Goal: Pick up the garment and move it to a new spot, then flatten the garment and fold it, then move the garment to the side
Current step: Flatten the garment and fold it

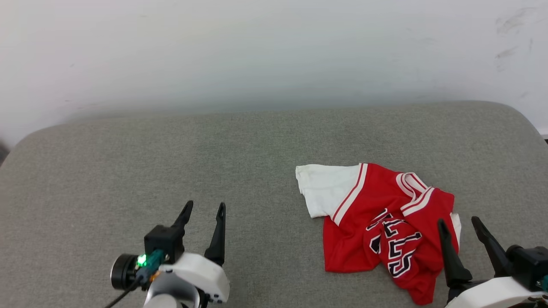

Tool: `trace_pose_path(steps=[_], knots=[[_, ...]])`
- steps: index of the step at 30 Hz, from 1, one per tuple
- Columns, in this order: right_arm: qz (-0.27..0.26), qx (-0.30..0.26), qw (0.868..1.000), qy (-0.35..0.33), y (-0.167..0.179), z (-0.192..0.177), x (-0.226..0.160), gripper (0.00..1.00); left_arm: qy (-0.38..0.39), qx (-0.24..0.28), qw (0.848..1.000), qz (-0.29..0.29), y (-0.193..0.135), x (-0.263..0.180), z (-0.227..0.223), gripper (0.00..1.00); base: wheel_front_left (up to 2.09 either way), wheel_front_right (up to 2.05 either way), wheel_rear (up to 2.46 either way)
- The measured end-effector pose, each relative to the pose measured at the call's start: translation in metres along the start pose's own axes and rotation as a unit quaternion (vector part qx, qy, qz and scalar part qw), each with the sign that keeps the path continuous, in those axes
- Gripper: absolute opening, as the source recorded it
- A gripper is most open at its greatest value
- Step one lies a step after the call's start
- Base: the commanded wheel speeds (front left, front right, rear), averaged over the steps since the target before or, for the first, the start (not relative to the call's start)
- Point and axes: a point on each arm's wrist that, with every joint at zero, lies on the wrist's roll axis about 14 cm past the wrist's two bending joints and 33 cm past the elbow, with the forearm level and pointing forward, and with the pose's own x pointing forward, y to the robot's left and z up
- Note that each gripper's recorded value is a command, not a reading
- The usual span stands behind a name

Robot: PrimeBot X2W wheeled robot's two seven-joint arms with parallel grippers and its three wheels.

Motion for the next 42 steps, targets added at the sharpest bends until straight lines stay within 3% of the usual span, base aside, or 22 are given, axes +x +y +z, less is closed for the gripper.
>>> trace_pose_path(steps=[4, 8, 10, 11, 13, 21, 24, 25, 26, 28, 29, 31, 34, 39, 42], knots=[[0.0, -0.005, 1.0, -0.003, 0.002, 0.003, 0.0, 1.0, 0.0, 0.013, 0.999, -0.04, -0.017, 0.021, 0.01, 1.0, 0.0, 0.0, 0.0], [-0.003, -0.007, 1.0, 0.0, 0.001, 0.003, 0.002, 1.0, 0.029, 0.022, 0.993, -0.114, -0.06, 0.056, 0.013, 1.0, 0.0, 0.0, 0.0], [-0.017, -0.004, 1.0, -0.002, -0.007, 0.004, 0.011, 1.0, 0.103, 0.037, 0.975, -0.191, -0.102, 0.099, -0.003, 1.0, 0.0, 0.0, 0.0], [-0.03, -0.005, 1.0, 0.005, -0.015, -0.002, 0.014, 1.0, 0.173, 0.062, 0.957, -0.223, -0.115, 0.113, -0.031, 1.0, 0.0, 0.0, 0.0], [-0.033, -0.004, 0.999, 0.007, -0.016, -0.004, 0.015, 1.0, 0.205, 0.07, 0.948, -0.233, -0.118, 0.114, -0.044, 1.0, 0.0, 0.0, 0.0], [-0.062, 0.018, 0.997, 0.035, -0.033, -0.028, 0.015, 1.0, 0.406, 0.12, 0.866, -0.264, -0.118, 0.099, -0.138, 1.0, 0.0, 0.0, 0.0], [-0.074, 0.026, 0.996, 0.042, -0.039, -0.036, 0.012, 1.0, 0.441, 0.132, 0.845, -0.272, -0.121, 0.097, -0.15, 1.0, 0.0, 0.0, 0.0], [-0.077, 0.029, 0.996, 0.041, -0.04, -0.037, 0.011, 1.0, 0.45, 0.139, 0.838, -0.275, -0.121, 0.097, -0.153, 0.93, 0.0, 0.0, 0.0], [-0.081, 0.033, 0.995, 0.041, -0.042, -0.038, 0.011, 1.0, 0.458, 0.144, 0.832, -0.277, -0.122, 0.096, -0.155, 0.48, 0.0, 0.0, 0.0], [-0.084, 0.034, 0.995, 0.044, -0.044, -0.041, 0.01, 1.0, 0.467, 0.148, 0.825, -0.281, -0.124, 0.096, -0.158, 0.0, 0.0, 0.0, 0.0], [-0.086, 0.036, 0.995, 0.043, -0.045, -0.041, 0.009, 1.0, 0.467, 0.152, 0.824, -0.283, -0.125, 0.096, -0.158, 0.0, 0.0, 0.0, 0.0], [-0.088, 0.037, 0.994, 0.046, -0.046, -0.044, 0.008, 1.0, 0.459, 0.151, 0.827, -0.288, -0.128, 0.097, -0.157, 0.0, 0.0, 0.0, 0.0], [-0.09, 0.038, 0.994, 0.042, -0.048, -0.042, 0.008, 1.0, 0.43, 0.148, 0.843, -0.287, -0.125, 0.103, -0.149, 0.0, 0.0, 0.0, 0.0], [-0.083, 0.039, 0.995, 0.037, -0.045, -0.037, 0.008, 1.0, 0.33, 0.144, 0.899, -0.248, -0.1, 0.126, -0.105, 0.0, 0.0, 0.0, 0.0], [-0.075, 0.044, 0.995, 0.042, -0.04, -0.038, 0.004, 1.0, 0.277, 0.138, 0.926, -0.218, -0.08, 0.125, -0.077, 0.0, 0.0, 0.0, 0.0]])
